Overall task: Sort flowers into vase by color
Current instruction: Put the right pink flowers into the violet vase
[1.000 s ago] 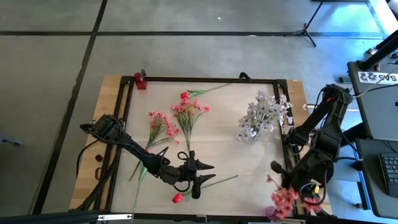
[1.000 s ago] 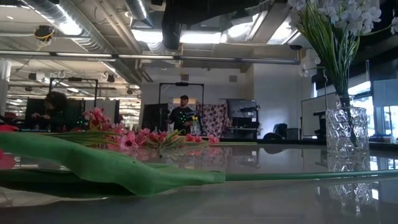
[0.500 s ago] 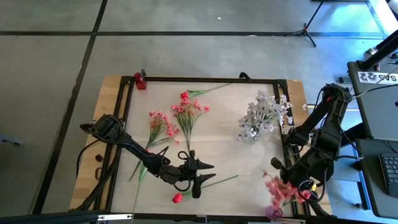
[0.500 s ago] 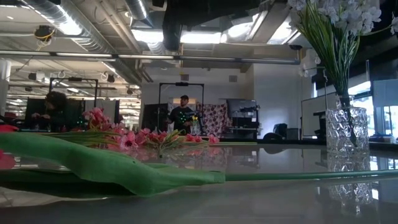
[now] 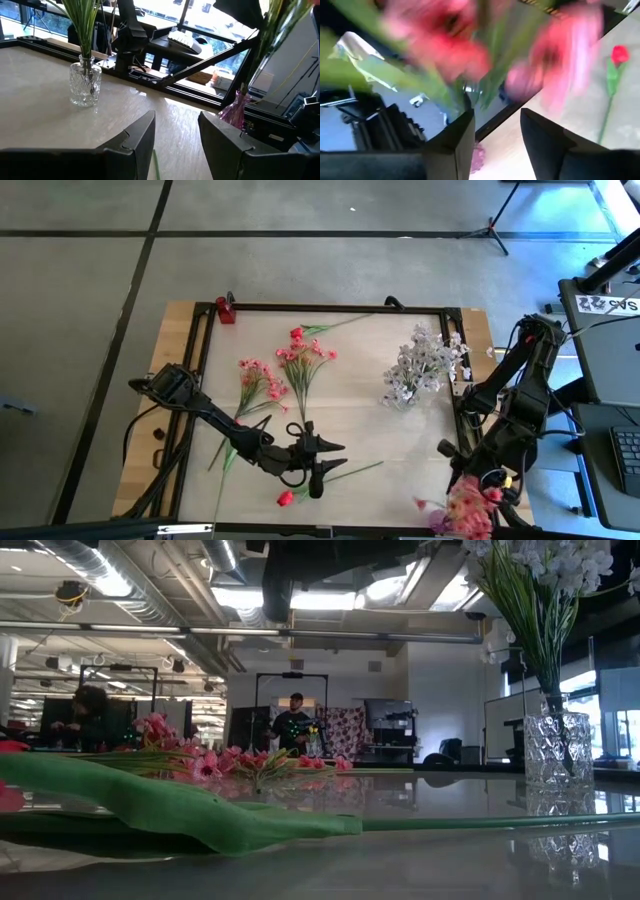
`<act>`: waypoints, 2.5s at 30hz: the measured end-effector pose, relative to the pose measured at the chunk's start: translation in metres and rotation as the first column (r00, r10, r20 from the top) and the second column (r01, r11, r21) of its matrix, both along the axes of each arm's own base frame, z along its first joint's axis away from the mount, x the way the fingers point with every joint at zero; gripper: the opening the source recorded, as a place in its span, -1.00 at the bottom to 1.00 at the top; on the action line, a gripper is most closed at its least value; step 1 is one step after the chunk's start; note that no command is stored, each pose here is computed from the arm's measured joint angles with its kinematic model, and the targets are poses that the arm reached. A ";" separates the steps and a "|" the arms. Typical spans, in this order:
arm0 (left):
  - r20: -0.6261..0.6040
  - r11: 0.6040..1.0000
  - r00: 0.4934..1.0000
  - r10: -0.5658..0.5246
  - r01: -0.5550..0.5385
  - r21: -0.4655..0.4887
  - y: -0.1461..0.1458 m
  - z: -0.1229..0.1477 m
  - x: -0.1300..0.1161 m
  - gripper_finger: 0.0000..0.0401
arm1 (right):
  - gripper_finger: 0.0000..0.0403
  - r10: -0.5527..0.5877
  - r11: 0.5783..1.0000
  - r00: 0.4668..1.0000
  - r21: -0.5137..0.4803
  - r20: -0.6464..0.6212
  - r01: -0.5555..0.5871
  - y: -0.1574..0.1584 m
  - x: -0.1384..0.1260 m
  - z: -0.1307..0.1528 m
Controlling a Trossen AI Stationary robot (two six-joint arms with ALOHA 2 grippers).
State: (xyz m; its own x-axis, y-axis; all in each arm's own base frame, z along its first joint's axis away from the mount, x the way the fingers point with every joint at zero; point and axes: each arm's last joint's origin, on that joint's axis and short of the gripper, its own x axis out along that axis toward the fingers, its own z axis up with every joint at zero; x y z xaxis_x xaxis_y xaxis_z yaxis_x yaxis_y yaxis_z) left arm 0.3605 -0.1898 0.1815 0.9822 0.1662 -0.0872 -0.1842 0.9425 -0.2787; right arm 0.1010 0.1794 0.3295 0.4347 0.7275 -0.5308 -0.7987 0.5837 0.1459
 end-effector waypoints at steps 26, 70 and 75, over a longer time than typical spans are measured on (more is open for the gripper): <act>0.007 1.000 1.000 0.007 -0.007 -0.007 0.001 0.001 0.001 -0.26 | -0.02 -0.301 0.954 0.936 -0.064 -0.180 0.294 0.019 -0.051 -0.022; -0.697 0.570 0.421 0.581 -0.821 -0.021 0.194 -0.078 -0.016 -0.27 | 0.18 -0.659 0.751 0.723 -0.131 -0.206 0.647 -0.095 -0.062 -0.009; -0.697 0.572 0.409 0.589 -0.820 0.002 0.190 -0.080 -0.018 -0.57 | 0.18 -0.668 0.740 0.718 -0.077 -0.196 0.668 -0.103 -0.063 -0.001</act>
